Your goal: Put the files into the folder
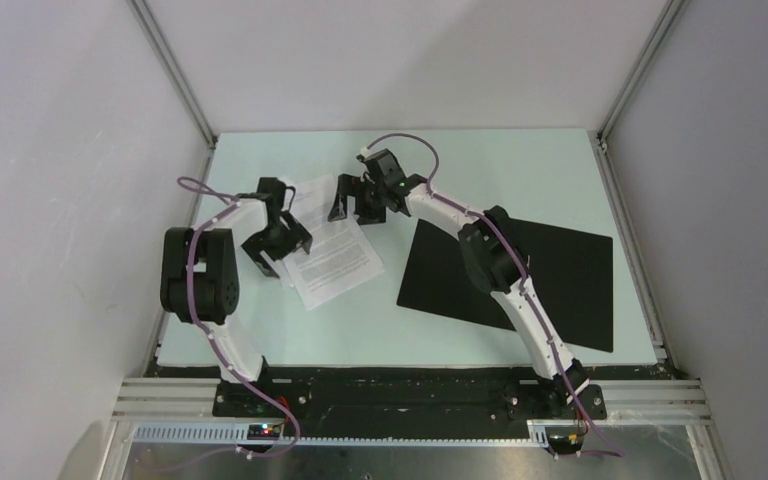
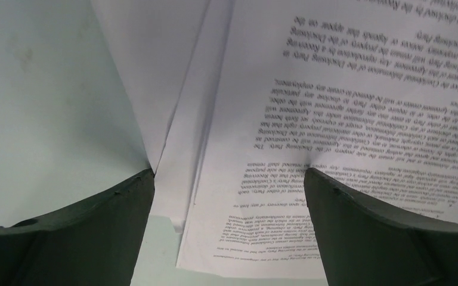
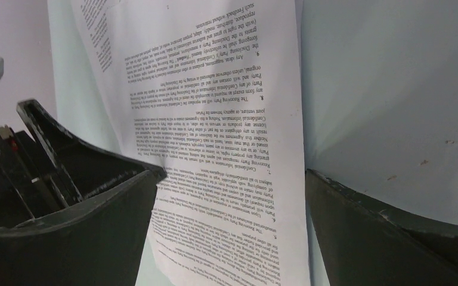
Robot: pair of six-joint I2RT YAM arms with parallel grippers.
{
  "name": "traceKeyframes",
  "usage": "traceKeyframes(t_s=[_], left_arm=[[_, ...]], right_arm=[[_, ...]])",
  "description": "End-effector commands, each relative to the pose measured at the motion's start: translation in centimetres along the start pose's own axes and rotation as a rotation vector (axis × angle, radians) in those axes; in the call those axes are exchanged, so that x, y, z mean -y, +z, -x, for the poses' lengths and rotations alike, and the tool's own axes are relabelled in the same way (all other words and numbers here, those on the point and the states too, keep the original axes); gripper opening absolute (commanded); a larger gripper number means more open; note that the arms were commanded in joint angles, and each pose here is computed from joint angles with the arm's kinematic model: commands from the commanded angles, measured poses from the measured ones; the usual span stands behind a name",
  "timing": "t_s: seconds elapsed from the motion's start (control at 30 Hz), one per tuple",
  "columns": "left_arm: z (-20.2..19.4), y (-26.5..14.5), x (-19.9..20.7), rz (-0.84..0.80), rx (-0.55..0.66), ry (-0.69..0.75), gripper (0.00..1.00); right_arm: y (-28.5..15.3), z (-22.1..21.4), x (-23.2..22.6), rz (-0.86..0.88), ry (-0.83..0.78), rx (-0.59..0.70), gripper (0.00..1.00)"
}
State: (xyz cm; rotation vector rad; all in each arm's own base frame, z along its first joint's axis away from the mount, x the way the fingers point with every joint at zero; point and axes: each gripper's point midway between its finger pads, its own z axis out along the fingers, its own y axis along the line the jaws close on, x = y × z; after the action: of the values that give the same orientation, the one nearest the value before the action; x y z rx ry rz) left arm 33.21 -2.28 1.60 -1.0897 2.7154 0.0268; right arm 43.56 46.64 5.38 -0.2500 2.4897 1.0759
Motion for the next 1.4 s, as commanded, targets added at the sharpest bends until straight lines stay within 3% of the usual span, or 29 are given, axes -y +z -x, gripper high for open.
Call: traceKeyframes(t_s=[0.0,0.13,0.43,0.67,1.0,1.13,1.37], left_arm=[[-2.2,-1.1,0.1,-0.004,-0.007,-0.082,1.0],[0.3,-3.2,-1.3,-0.03,0.08,-0.107,1.0],[11.0,-6.0,-0.7,-0.119,0.226,-0.145,1.0],[17.4,-2.7,-1.5,-0.124,0.215,-0.313,1.0],[27.4,-1.8,0.4,-0.174,0.355,-0.346,1.0],[28.6,0.3,1.6,-0.212,0.323,-0.413,1.0],[26.1,5.0,1.9,-0.193,0.189,-0.607,1.0]], right_arm=[[-1.0,-3.3,1.6,-0.068,0.009,-0.096,0.99],[-2.3,-3.2,1.7,-0.068,0.018,-0.057,0.99],[-2.7,0.7,2.3,-0.011,0.092,0.055,0.99],[-1.6,2.8,4.4,0.018,0.206,0.105,0.99],[-1.1,3.9,4.4,0.048,0.234,0.131,0.99],[-1.0,3.7,4.8,0.054,0.243,0.126,0.99],[-1.4,3.6,5.0,0.076,0.243,0.124,0.99]])
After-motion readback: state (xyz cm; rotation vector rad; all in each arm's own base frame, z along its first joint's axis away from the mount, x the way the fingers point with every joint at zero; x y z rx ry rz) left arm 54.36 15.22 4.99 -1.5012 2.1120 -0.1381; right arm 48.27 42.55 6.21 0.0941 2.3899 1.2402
